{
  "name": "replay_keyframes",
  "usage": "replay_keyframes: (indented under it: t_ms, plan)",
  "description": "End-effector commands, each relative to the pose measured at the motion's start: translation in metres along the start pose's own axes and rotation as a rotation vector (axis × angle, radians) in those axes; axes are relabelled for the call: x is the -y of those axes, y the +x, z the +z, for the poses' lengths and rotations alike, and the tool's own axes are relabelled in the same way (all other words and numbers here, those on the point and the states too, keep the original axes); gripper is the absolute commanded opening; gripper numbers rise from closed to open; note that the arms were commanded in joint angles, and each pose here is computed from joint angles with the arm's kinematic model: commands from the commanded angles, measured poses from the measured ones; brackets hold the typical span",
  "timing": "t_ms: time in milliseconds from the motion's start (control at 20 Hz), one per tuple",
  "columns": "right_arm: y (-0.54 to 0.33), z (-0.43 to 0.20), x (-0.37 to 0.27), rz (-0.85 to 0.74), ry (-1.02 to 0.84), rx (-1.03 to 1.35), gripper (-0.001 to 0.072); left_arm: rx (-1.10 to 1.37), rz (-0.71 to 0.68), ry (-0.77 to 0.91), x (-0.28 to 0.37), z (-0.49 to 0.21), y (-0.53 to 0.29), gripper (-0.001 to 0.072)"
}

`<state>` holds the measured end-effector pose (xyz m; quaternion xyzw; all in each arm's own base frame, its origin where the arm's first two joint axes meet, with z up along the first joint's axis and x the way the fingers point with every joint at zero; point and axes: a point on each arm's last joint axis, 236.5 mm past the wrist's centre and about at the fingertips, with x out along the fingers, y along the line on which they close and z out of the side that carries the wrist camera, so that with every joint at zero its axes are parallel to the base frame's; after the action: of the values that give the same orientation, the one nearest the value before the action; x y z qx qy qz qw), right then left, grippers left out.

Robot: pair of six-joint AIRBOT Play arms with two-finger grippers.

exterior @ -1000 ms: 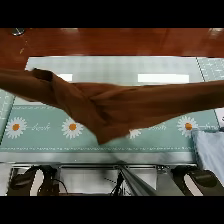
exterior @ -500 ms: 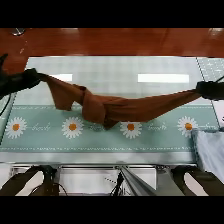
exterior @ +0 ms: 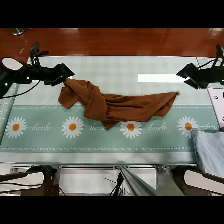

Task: Fold the shirts.

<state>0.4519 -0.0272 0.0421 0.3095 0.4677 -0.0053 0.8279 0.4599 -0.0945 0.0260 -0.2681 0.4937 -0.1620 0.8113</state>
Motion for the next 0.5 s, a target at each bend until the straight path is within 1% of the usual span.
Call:
replay_keyframes:
  t_ms: [0, 100, 150, 250, 350, 450]
  plan:
    - [-0.028, 0.006, 0.007, 0.046, -0.015, -0.065, 0.0619, -0.176, 0.015, -0.018, -0.024, -0.023, -0.040, 0.0706]
    - [-0.061, 0.004, 0.032, 0.000, -0.054, -0.070, 0.0618, -0.186, 0.061, -0.064, -0.051, -0.031, -0.078, 0.0706]
    - [-0.076, 0.000, 0.051, -0.061, -0.069, -0.061, 0.0618, -0.179, 0.071, -0.087, -0.061, -0.039, -0.093, 0.0706]
    - [-0.091, -0.015, 0.080, -0.142, -0.040, -0.017, 0.0618, -0.156, 0.076, -0.174, -0.076, -0.067, -0.101, 0.0705]
    - [-0.082, -0.048, 0.094, -0.142, 0.038, 0.019, 0.0618, -0.199, 0.021, -0.254, -0.073, -0.117, -0.080, 0.0705]
    - [-0.063, -0.091, 0.088, -0.067, 0.114, 0.016, 0.0618, -0.284, -0.077, -0.285, -0.057, -0.171, -0.051, 0.0705]
